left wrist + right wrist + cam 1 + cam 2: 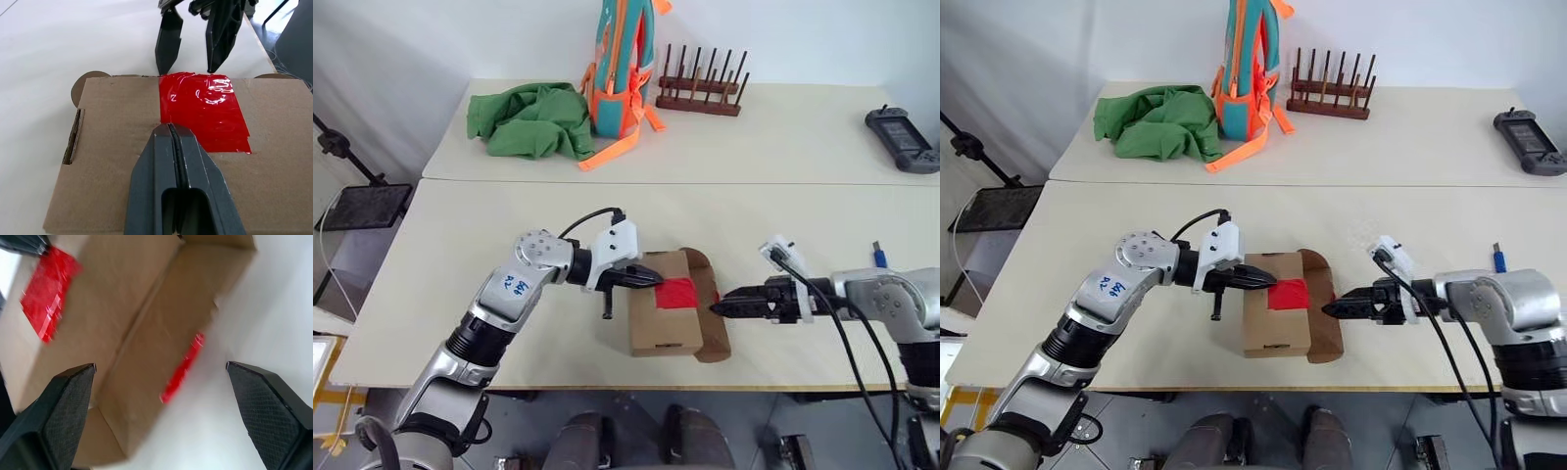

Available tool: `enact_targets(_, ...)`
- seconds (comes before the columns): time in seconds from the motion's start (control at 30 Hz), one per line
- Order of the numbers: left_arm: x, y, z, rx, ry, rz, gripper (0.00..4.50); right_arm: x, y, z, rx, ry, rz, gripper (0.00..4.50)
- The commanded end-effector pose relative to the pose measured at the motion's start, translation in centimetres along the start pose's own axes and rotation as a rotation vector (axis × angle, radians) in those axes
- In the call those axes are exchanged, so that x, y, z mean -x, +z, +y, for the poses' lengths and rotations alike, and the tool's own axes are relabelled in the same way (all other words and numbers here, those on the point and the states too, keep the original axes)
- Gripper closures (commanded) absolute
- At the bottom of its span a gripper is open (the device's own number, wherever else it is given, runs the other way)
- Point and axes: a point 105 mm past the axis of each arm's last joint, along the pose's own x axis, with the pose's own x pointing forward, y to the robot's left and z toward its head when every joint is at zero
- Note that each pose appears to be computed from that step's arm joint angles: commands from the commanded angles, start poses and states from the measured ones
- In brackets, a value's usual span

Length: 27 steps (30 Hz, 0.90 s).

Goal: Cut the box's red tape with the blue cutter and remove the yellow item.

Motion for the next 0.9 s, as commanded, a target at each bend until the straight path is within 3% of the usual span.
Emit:
enact_targets(0.03,0.0,-1.1,0.0,0.020,-0.003,0.043,4.50,-1.8,-1.0,-0.1,-0.056,0.045,0.046,0.61)
enact_targets(0.33,0.1,-1.0,0.0,0.018,0.005,0.044,4.50,-3.6,0.0,-0.5,-0.080,0.091,0.070,3.72)
enact_targets(0.73,1.0,-1.6,-0.2,0.032,0.032,0.062,4.50,-6.0,1.1,0.2,-0.056,0.202,0.219,3.72)
enact_targets(0.87,1.2,-1.8,-0.1,0.035,0.051,0.062,4.50,-6.3,1.3,0.4,-0.080,0.206,0.205,4.48)
enact_targets(0.9,1.2,-1.8,-0.1,0.035,0.054,0.062,4.50,-6.3,1.3,0.4,-0.084,0.207,0.202,4.48)
